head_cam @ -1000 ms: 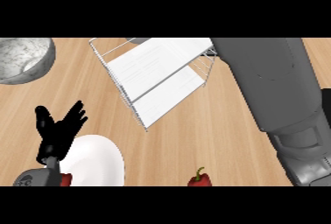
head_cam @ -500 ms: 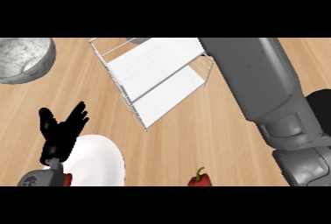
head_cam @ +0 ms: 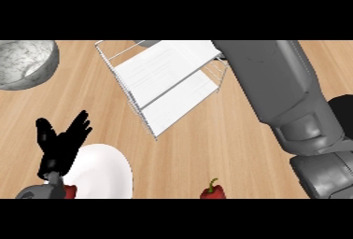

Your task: Pick the cupcake from the placemat and place it in the tiered shelf

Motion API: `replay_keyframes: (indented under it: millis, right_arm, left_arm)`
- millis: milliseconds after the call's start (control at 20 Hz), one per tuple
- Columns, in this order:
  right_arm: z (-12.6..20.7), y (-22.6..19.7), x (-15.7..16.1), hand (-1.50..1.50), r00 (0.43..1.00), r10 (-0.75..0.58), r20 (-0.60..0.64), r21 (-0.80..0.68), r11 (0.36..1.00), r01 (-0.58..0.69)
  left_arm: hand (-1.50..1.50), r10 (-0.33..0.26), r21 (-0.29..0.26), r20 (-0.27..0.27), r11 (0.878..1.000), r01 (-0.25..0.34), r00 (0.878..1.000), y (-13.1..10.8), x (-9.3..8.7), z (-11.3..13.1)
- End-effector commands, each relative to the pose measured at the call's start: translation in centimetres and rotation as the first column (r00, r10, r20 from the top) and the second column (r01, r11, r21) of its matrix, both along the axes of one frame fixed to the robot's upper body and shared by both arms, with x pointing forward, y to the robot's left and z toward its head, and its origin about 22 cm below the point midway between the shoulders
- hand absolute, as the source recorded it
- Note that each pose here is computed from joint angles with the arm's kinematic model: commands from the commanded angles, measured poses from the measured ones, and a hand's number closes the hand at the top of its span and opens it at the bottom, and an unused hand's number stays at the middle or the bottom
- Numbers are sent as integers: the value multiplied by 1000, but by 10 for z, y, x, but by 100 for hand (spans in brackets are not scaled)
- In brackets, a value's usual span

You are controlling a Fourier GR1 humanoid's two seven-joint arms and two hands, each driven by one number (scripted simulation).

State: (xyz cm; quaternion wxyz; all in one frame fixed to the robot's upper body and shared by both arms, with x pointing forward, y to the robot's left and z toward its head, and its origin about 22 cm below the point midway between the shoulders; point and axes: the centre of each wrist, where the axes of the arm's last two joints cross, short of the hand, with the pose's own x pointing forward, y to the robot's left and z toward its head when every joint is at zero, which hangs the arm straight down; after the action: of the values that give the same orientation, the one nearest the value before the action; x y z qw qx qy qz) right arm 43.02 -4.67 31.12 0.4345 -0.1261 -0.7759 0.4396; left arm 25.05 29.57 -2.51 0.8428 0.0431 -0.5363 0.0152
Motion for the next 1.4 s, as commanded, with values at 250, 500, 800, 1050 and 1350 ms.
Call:
replay_keyframes:
  millis: [250,500,800,1050,1350]
  right_arm:
    - [13,-13,10,-150,983,-14,-184,289,955,68]
    - [17,-13,7,-150,957,62,-285,445,892,75]
    - [33,-46,15,-150,945,16,-326,607,770,196]
    - [46,-88,24,-150,939,-203,-276,612,716,335]
    - [38,-172,35,-150,888,-278,-366,677,576,459]
  left_arm:
    - [0,-9,-9,0,1000,9,1000,-11,0,-4]
    - [0,0,-7,-6,1000,0,1000,-24,13,15]
    - [0,1,8,-32,1000,-1,999,-4,-1,1]
    - [0,-12,6,-30,1000,12,999,-13,5,-3]
    - [0,-11,9,8,1000,11,1000,-11,14,12]
